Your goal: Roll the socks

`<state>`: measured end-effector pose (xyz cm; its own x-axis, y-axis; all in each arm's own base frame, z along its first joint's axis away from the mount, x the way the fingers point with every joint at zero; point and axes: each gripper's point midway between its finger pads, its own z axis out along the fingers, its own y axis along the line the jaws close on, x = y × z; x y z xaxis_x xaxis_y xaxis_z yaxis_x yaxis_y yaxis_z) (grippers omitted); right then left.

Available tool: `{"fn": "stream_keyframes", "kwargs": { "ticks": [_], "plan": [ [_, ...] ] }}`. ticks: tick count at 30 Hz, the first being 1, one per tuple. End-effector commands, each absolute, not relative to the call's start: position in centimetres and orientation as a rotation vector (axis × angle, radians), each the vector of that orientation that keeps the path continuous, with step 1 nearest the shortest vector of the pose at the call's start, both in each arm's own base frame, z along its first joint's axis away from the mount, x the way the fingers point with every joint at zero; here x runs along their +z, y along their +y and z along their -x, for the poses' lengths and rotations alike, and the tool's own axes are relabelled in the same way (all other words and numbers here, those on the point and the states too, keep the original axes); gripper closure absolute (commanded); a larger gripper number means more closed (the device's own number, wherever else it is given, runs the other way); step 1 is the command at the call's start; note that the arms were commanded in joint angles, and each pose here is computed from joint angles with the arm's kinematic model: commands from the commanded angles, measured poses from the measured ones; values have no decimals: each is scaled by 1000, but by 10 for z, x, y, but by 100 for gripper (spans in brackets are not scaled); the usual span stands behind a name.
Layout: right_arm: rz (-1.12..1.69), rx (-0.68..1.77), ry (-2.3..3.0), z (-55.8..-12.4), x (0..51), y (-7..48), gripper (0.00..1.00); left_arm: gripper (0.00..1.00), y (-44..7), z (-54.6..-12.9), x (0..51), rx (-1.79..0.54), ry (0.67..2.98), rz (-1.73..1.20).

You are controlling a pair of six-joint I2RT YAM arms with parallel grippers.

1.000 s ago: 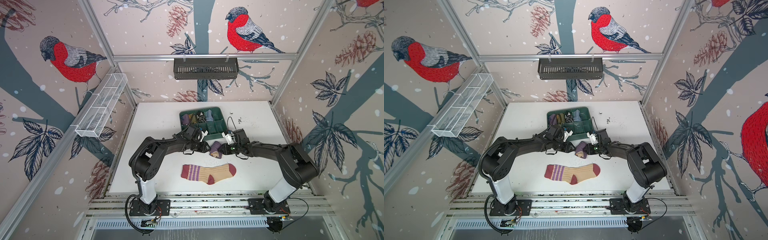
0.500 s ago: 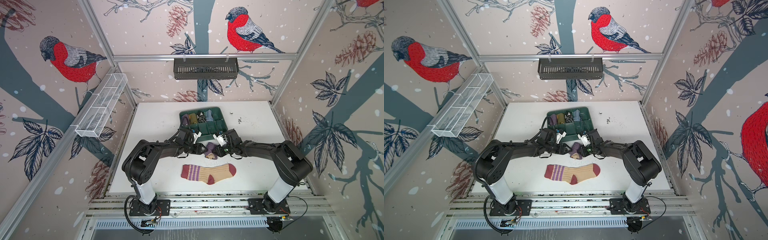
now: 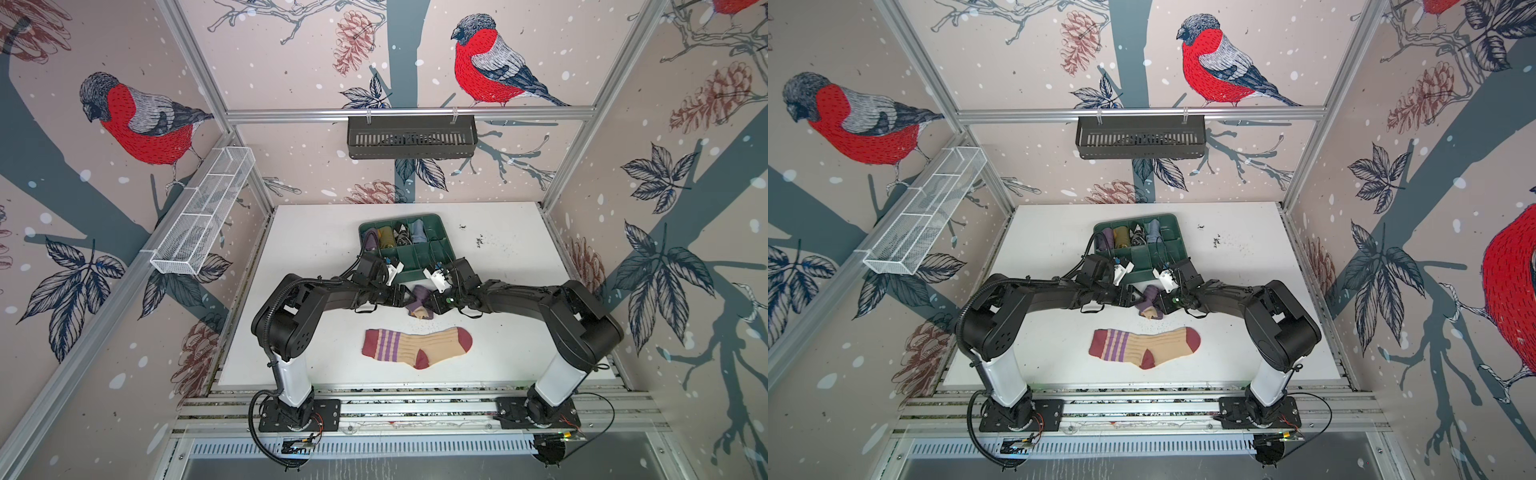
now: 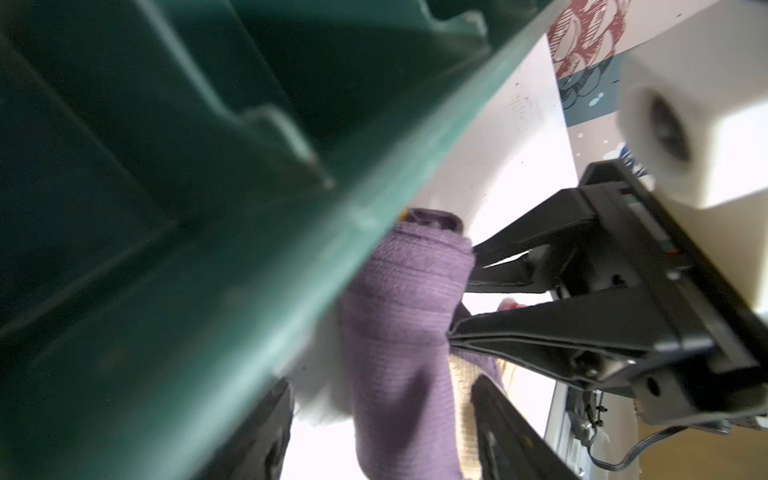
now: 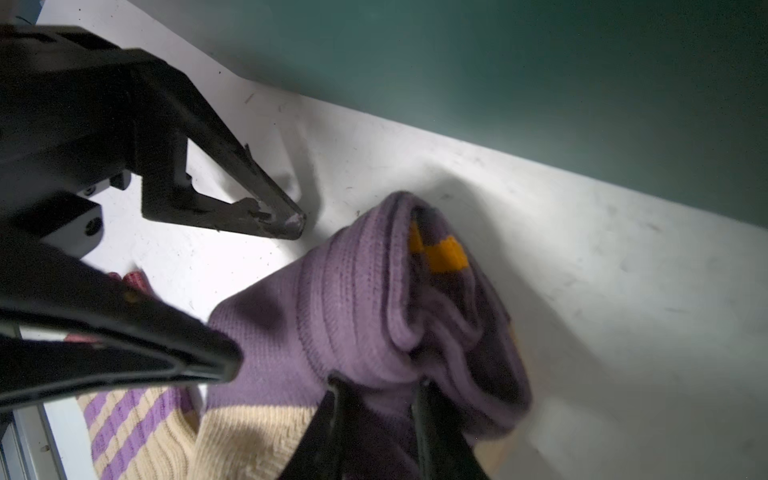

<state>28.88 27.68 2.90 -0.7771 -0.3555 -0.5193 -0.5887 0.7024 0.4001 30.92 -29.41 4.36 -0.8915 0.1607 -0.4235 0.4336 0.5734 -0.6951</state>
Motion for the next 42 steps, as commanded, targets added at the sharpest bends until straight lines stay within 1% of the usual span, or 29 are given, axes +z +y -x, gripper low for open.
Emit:
{"fn": "stream_keyframes", "kwargs": {
  "ticks": [1,11,16,18,20,28,34,39,41,42],
  "plan": [
    [727,699,2723,-256,-3,253,69,32,-295,-306,35,-1211,2519,-516],
    [726,704,2715,-257,-1,253,69,34,-313,-298,23,-1226,2550,-570],
    [723,706,2710,-258,-1,253,69,38,-314,-291,16,-1238,2578,-576],
    [719,710,2709,-258,-2,253,69,43,-313,-286,14,-1244,2592,-576],
    [712,719,2710,-259,-3,253,69,45,-311,-281,11,-1249,2607,-571],
    [694,734,2710,-259,-6,252,70,42,-304,-266,9,-1270,2629,-556],
    [684,740,2703,-261,-5,252,70,43,-304,-263,4,-1282,2646,-543],
    [680,743,2701,-261,-4,253,70,56,-305,-265,-3,-1277,2666,-528],
    [678,744,2698,-261,-3,253,70,63,-305,-266,-6,-1266,2680,-520],
    [677,744,2696,-262,-3,253,70,65,-306,-266,-8,-1266,2684,-521]
  ]
}}
